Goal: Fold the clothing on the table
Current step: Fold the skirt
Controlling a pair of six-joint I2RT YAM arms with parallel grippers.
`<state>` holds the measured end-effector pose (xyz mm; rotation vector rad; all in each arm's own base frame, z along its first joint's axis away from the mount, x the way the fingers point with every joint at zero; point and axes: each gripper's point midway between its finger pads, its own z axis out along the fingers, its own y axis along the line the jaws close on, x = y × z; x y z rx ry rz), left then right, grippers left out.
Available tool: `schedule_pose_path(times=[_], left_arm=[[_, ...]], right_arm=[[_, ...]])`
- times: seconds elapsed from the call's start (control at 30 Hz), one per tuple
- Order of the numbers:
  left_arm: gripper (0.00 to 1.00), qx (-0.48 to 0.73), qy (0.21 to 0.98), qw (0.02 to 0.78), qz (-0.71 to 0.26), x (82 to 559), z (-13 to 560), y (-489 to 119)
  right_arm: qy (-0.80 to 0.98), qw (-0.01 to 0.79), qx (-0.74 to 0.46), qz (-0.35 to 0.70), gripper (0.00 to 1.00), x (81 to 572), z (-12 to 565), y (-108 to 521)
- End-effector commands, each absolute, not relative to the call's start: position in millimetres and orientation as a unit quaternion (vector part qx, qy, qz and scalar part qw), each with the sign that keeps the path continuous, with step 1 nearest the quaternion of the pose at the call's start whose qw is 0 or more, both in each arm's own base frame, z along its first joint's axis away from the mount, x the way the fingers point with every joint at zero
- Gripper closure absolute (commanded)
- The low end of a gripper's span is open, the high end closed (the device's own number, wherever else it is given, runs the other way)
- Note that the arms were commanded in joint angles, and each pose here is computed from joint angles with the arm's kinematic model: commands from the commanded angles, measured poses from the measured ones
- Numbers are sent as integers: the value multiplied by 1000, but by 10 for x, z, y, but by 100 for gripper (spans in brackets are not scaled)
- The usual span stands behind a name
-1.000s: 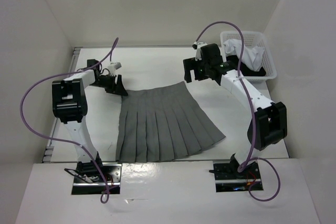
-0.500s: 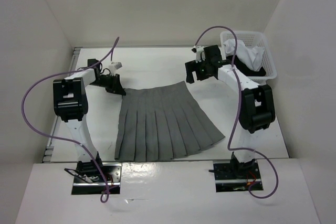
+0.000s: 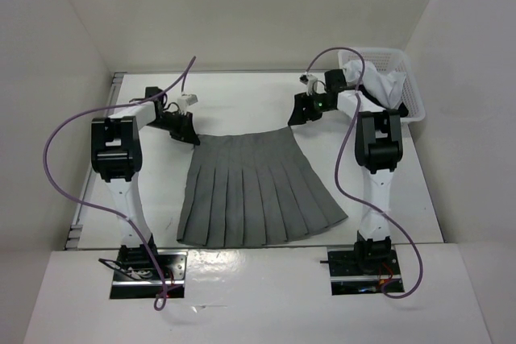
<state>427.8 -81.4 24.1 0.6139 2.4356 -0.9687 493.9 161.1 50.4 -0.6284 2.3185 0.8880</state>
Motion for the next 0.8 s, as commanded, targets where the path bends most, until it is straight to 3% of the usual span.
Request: schedule_pose_path(times=[0.0,0.23,0.57,0.77], left_arm=[[93,241,875,225,-353,4319,230,-846],[93,244,877,219,-351,4305,182,-873],[93,248,878,219,-346,4309,170,-858],[93,253,876,225,-344,4339,191,-854]], right_arm=[[844,281,-262,373,26,4917,582,1740],[850,260,-265,374,33,4832,417,1723],[858,243,-261,369,51,4733,284,1687],[858,235,-267,370,54,4726,247,1728]])
